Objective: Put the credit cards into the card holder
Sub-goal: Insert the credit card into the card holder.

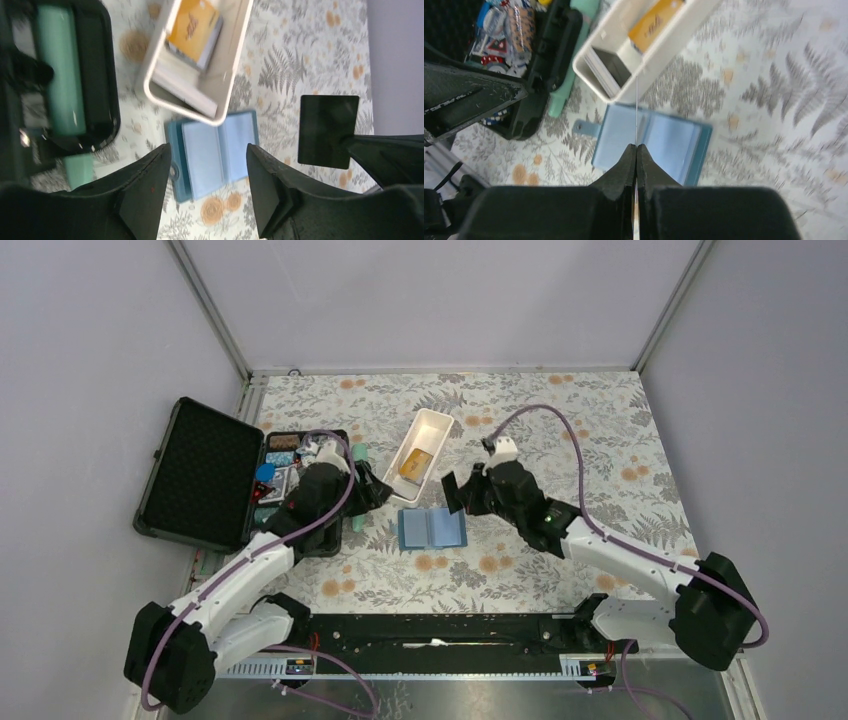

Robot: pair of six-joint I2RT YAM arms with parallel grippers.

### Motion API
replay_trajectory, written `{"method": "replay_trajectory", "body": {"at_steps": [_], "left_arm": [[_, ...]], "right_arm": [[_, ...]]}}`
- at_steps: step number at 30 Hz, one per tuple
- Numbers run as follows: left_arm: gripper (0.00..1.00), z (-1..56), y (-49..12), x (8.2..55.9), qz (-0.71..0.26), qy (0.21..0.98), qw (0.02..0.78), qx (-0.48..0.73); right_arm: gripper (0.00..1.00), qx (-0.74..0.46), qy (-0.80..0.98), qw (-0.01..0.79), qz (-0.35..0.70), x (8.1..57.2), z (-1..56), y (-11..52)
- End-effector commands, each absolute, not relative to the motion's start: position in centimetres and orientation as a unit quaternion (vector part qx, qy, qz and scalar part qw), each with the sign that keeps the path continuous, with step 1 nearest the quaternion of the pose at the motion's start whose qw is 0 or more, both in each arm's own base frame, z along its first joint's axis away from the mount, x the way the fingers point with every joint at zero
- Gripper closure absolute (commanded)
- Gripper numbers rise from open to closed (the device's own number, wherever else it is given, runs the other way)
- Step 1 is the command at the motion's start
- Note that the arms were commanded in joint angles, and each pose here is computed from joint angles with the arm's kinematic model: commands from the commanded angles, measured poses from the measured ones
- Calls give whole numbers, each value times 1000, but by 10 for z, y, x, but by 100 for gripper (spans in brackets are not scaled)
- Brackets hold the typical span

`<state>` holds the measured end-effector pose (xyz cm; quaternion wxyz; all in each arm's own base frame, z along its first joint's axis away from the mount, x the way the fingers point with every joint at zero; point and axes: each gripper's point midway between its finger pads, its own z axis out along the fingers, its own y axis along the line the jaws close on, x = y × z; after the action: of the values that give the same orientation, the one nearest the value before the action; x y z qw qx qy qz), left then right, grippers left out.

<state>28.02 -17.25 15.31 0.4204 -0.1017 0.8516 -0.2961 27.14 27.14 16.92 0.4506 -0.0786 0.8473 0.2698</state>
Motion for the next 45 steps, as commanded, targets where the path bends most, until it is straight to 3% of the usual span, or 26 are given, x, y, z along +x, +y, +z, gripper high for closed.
{"method": "replay_trajectory", "body": {"at_steps": [1,8,22,45], "left_arm": [[41,133,-187,261,-308,855,397,-125],[44,100,-212,243,-319,869,353,-137],[56,65,-221,237,-306,886,319,-142],[65,44,-229,237,-297,895,303,-137]], "right_arm": [[100,22,829,424,365,255,165,279],[100,76,824,365,425,244,133,294],[100,107,839,345,407,248,93,294],[100,101,856,324,390,244,55,301]]}}
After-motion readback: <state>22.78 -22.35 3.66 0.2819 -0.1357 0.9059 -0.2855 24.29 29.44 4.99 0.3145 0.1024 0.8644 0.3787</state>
